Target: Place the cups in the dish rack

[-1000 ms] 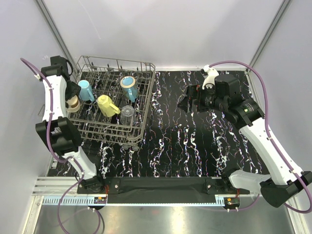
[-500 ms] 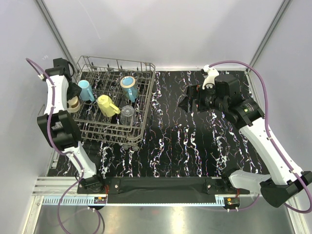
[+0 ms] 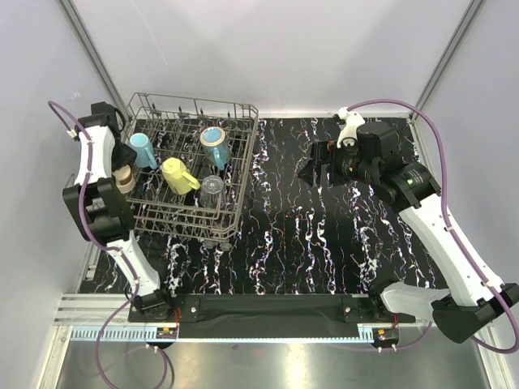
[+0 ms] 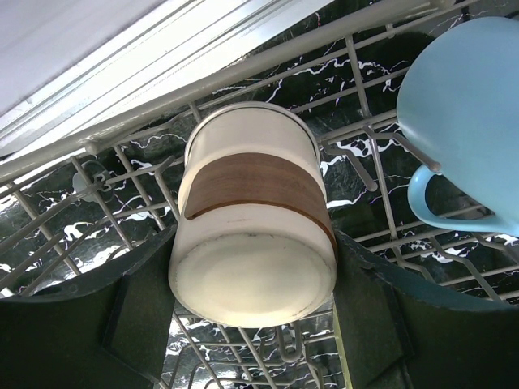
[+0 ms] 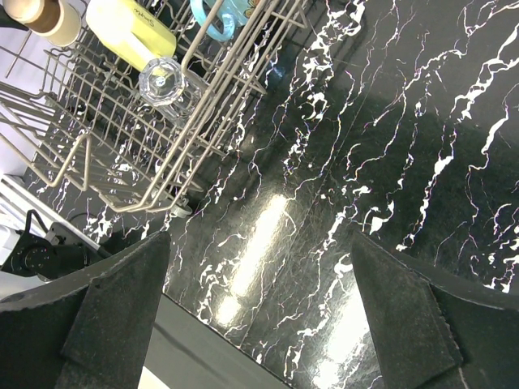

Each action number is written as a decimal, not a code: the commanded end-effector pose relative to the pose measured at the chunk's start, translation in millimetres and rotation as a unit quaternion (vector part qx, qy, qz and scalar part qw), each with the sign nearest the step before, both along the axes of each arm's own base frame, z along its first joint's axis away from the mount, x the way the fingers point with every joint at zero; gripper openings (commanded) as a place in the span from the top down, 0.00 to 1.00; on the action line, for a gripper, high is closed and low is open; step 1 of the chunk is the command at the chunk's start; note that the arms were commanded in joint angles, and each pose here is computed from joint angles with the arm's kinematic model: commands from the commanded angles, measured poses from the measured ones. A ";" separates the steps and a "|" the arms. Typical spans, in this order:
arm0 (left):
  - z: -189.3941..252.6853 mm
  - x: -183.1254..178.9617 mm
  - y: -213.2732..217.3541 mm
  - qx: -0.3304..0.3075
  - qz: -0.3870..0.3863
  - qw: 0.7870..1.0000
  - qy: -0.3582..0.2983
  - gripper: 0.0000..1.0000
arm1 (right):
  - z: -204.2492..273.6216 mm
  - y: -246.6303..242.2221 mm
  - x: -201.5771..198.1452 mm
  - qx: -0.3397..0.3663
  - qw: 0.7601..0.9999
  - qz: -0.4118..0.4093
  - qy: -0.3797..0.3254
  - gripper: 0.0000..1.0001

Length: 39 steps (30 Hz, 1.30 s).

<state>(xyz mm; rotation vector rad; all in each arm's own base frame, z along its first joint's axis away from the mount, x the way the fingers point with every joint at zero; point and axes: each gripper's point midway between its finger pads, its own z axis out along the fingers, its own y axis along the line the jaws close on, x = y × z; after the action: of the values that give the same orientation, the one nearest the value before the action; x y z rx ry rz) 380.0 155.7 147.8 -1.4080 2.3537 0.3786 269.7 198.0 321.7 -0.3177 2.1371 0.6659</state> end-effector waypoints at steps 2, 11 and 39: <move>0.3 7.1 7.7 0.007 0.016 1.000 -0.018 0.51 | 19.4 2.7 2.3 0.006 1.000 0.003 -0.025 0.00; 12.3 3.4 3.2 -0.003 0.038 0.999 -0.027 0.01 | 19.8 1.7 -2.3 0.013 1.000 0.000 -0.014 0.00; 221.3 -22.4 -300.6 -0.183 -0.405 0.840 -0.311 0.01 | -9.3 -30.6 -36.8 0.040 0.988 -0.118 0.089 0.00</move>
<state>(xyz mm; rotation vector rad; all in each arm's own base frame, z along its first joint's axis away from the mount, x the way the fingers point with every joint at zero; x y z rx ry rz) 384.3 -85.1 330.2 -0.6743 2.2729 -0.4088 242.5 178.1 319.9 -0.0793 2.2405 0.6785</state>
